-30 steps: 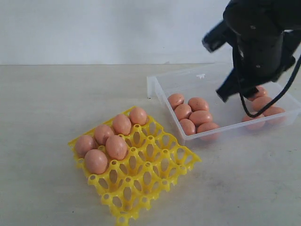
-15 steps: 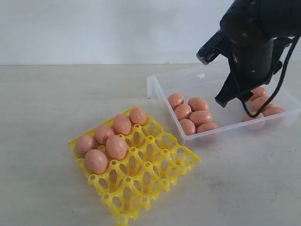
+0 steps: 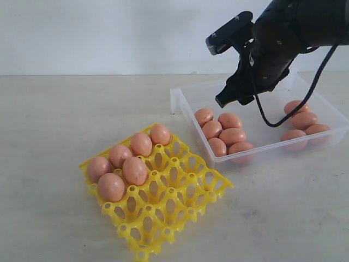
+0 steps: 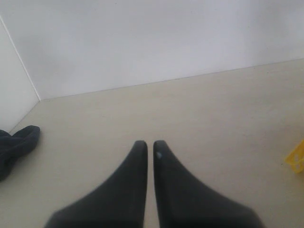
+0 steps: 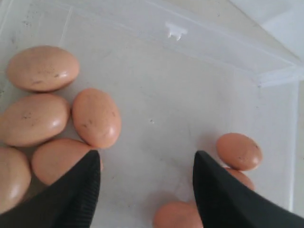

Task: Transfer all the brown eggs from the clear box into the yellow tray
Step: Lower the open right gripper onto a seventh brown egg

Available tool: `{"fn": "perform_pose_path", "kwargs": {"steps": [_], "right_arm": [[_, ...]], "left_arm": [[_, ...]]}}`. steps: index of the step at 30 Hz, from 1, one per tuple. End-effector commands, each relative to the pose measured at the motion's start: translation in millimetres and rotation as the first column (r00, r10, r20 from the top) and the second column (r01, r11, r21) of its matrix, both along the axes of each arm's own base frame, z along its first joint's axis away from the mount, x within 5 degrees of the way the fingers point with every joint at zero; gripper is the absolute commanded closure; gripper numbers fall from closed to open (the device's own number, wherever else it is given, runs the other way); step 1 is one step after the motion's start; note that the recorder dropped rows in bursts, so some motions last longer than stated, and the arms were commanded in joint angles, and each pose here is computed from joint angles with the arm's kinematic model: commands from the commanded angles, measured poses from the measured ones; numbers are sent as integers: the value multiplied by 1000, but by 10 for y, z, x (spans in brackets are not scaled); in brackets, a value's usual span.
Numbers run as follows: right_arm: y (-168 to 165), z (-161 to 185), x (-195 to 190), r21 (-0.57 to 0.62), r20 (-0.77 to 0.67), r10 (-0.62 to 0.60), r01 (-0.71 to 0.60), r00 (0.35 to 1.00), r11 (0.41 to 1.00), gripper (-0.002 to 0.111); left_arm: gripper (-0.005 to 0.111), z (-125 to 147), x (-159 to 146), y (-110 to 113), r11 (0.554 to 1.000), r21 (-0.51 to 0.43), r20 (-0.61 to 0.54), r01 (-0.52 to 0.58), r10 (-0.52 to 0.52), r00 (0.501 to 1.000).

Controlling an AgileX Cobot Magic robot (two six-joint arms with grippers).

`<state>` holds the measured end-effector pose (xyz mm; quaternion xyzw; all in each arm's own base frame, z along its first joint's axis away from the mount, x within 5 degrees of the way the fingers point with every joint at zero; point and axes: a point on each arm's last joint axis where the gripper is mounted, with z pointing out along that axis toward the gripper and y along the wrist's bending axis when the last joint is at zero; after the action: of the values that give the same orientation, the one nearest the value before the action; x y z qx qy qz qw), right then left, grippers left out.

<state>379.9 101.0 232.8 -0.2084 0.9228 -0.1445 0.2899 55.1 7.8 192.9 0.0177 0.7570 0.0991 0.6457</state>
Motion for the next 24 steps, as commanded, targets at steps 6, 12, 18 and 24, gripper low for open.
{"fn": "perform_pose_path", "kwargs": {"steps": [6, 12, 18, 24], "right_arm": [[-1, -544, 119, -48, -140, 9, -16, 990, 999, 57], [23, -725, 156, -35, -166, 20, -27, 986, 999, 57], [25, -606, 145, -53, -150, 79, -87, 986, 995, 57], [49, -415, 153, -20, -67, 106, -107, 992, 994, 57]], "left_arm": [[103, -7, 0, -3, 1000, -5, 4, 5, -5, 1000], [103, -7, 0, -3, 1000, -5, 4, 5, -5, 1000], [103, -7, 0, -3, 1000, -5, 4, 5, -5, 1000], [103, -7, 0, -3, 1000, -5, 4, 5, -5, 1000]]}}
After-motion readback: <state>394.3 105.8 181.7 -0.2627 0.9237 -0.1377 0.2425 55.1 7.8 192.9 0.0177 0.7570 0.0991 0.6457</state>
